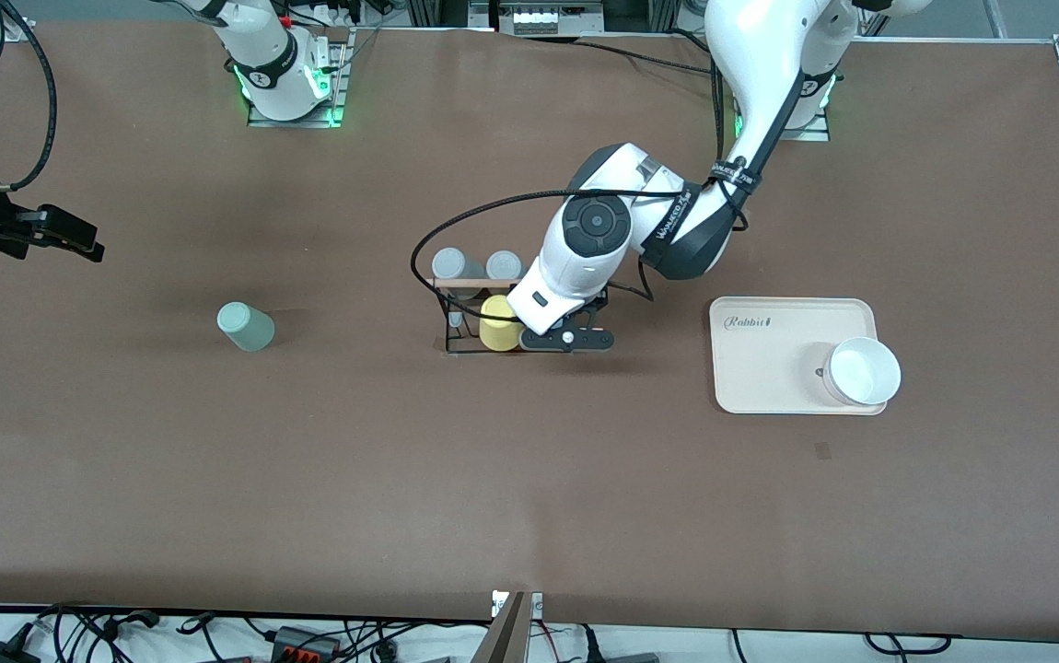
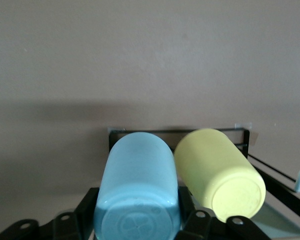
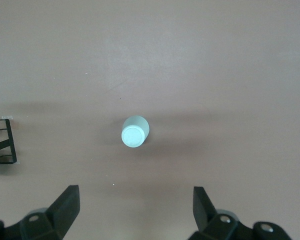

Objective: Hang scattered cups on rack with three cups

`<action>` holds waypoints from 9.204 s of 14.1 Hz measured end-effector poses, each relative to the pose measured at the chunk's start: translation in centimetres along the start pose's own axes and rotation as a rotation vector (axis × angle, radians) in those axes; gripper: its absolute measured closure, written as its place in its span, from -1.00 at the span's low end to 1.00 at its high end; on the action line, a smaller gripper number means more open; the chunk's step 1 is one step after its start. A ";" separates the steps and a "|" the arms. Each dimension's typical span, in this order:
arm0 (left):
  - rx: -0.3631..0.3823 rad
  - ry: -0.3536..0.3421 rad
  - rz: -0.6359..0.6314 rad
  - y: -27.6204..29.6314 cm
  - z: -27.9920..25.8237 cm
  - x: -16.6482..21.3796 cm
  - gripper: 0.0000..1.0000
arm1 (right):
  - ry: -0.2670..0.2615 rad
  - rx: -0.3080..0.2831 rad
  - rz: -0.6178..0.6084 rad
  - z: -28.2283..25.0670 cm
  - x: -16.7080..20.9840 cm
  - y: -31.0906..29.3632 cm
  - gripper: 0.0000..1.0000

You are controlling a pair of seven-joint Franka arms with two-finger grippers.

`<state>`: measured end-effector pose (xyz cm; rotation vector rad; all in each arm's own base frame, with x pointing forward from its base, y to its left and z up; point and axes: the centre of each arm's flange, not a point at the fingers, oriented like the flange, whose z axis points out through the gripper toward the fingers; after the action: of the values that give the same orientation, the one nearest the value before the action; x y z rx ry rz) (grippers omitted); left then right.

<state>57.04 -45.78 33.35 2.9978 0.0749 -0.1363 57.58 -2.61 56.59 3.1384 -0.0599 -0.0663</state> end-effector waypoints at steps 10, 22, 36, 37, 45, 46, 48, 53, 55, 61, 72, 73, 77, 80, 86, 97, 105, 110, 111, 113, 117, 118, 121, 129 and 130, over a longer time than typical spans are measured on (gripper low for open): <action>-0.062 0.117 -0.164 -11.3 -14.7 6.7 -1.00 | -0.024 0.000 -0.001 1.1 0.4 0.0 -1.00; 0.060 0.045 -0.184 -34.1 -30.6 4.9 -1.00 | -0.118 -0.063 -0.098 20.2 4.2 -4.1 -1.00; 0.102 0.110 -0.115 -38.2 -28.9 -0.2 -1.00 | -0.149 -0.019 -0.026 33.4 3.1 -3.7 -1.00; 0.104 0.115 -0.112 -38.1 -29.1 -0.4 -1.00 | -0.152 -0.018 -0.026 33.6 3.0 -3.8 -1.00; 0.171 0.123 -0.055 -38.3 -29.3 -0.5 -1.00 | -0.199 -0.019 -0.029 35.5 1.5 -3.9 -1.00; 0.171 0.123 -0.055 -38.3 -29.3 -0.5 -1.00 | -0.201 -0.019 -0.029 35.6 1.4 -3.9 -1.00; 0.171 0.122 -0.054 -38.3 -29.3 -0.5 -1.00 | -0.203 -0.019 -0.029 35.7 1.4 -3.9 -0.89; 0.172 0.122 -0.050 -38.3 -29.3 -0.5 -1.00 | -0.178 -0.011 -0.053 31.7 3.8 -5.6 -0.34; 0.172 0.122 -0.048 -38.2 -29.3 -0.5 -1.00 | -0.185 0.003 -0.090 26.0 5.7 -8.3 -0.34; 0.170 0.122 -0.048 -38.2 -29.3 -0.5 -1.00 | -0.124 0.041 0.016 16.5 5.3 -23.8 -0.34; 0.170 0.122 -0.049 -38.3 -29.3 -0.5 -1.00 | -0.089 0.035 0.170 17.0 1.6 -40.0 -0.34; 0.170 0.122 -0.049 -38.3 -29.3 -0.5 -1.00 | -0.094 0.031 0.170 17.4 1.3 -40.5 -0.34; 0.170 0.122 -0.050 -38.3 -29.3 -0.5 -1.00 | -0.136 0.073 0.190 17.7 0.9 -41.3 -0.34; 0.170 0.122 -0.050 -38.3 -29.3 -0.5 -1.00 | -0.149 0.070 0.193 18.6 0.9 -41.3 -0.34; 0.170 0.122 -0.051 -38.4 -29.3 -0.5 -1.00 | -0.180 0.050 0.200 22.4 1.5 -41.5 -0.34; 0.170 0.122 -0.052 -38.4 -29.3 -0.5 -1.00 | -0.201 0.040 0.216 25.9 1.7 -41.9 -0.59; 0.148 0.118 -0.043 -39.7 -29.5 -0.3 -1.00 | -0.135 0.083 0.284 16.0 6.4 -37.1 -1.00; 0.149 0.116 -0.023 -39.4 -29.4 -0.4 -1.00 | -0.006 0.058 0.189 6.5 10.1 -25.1 -1.00; 0.149 0.116 -0.019 -39.3 -29.4 -0.4 -1.00 | 0.003 0.043 0.157 5.4 10.3 -22.6 -1.00; 0.149 0.115 -0.013 -39.3 -29.4 -0.4 -1.00 | 0.012 0.014 0.110 3.7 10.7 -18.1 -1.00; 0.149 0.115 -0.009 -39.3 -29.4 -0.4 -1.00 | 0.054 0.009 0.137 0.5 11.0 -9.8 -1.00; 0.149 0.115 -0.008 -39.3 -29.4 -0.4 -1.00 | 0.061 0.009 0.137 -0.1 10.8 -7.8 -1.00; 0.150 0.115 -0.008 -39.3 -29.4 -0.4 -1.00 | 0.119 0.001 0.064 -1.7 9.5 -3.6 -1.00; 0.150 0.115 -0.007 -39.3 -29.4 -0.4 -1.00 | 0.108 -0.022 -0.008 -3.0 5.9 0.0 -1.00; 0.150 0.115 -0.007 -39.3 -29.4 -0.4 -1.00 | 0.116 -0.022 -0.009 -2.4 5.3 0.0 -1.00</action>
<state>57.02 -2.81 57.00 3.1530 0.0911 0.0310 63.01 -2.83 58.72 3.1132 -0.0444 0.1144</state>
